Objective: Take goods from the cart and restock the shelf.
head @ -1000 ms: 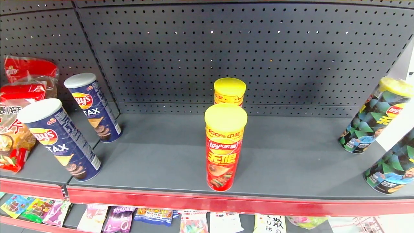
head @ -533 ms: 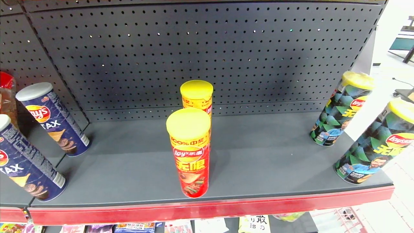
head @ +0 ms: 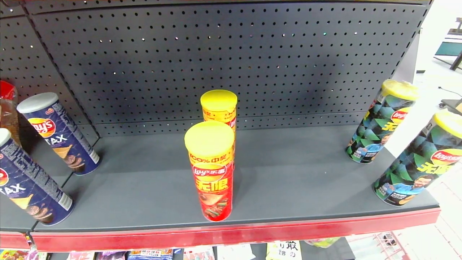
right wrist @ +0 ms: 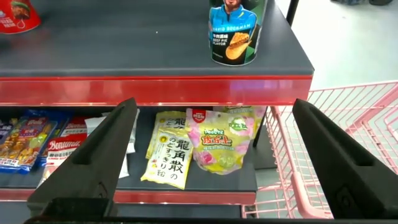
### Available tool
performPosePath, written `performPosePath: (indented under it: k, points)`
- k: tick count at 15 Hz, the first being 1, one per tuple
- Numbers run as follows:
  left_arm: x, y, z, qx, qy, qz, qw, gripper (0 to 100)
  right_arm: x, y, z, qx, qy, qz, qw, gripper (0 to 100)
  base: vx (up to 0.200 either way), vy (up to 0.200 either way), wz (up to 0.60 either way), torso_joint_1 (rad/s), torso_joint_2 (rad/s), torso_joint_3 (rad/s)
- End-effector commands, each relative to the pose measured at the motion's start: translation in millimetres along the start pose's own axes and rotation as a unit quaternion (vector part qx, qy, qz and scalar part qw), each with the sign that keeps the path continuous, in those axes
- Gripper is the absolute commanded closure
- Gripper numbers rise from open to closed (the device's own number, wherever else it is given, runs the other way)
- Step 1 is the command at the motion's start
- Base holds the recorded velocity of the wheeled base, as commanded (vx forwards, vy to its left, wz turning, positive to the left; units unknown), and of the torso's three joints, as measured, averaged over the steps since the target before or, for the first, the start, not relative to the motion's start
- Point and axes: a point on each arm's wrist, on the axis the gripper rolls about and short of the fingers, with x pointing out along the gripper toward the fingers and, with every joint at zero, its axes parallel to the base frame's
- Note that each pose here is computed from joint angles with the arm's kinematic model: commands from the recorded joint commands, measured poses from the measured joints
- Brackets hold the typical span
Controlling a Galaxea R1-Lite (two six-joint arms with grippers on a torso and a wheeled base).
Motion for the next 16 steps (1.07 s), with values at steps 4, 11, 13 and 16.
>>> performPosePath:
  k: [4, 11, 13, 16]
  points:
    - [0.1, 0.0, 0.1, 0.0, 0.001, 0.0, 1.0, 0, 0.0, 0.0, 0.0, -0.001, 0.0, 0.0, 1.0, 0, 0.0, 0.0, 0.0, 0.0, 0.0, 0.0]
    - [0.1, 0.0, 0.1, 0.0, 0.001, 0.0, 1.0, 0, 0.0, 0.0, 0.0, 0.0, 0.0, 0.0, 1.0, 0, 0.0, 0.0, 0.0, 0.0, 0.0, 0.0]
    - [0.1, 0.0, 0.1, 0.0, 0.001, 0.0, 1.0, 0, 0.0, 0.0, 0.0, 0.0, 0.0, 0.0, 1.0, 0, 0.0, 0.0, 0.0, 0.0, 0.0, 0.0]
    - [0.1, 0.0, 0.1, 0.0, 0.001, 0.0, 1.0, 0, 0.1, 0.0, 0.1, 0.0, 0.0, 0.0, 1.0, 0, 0.0, 0.0, 0.0, 0.0, 0.0, 0.0]
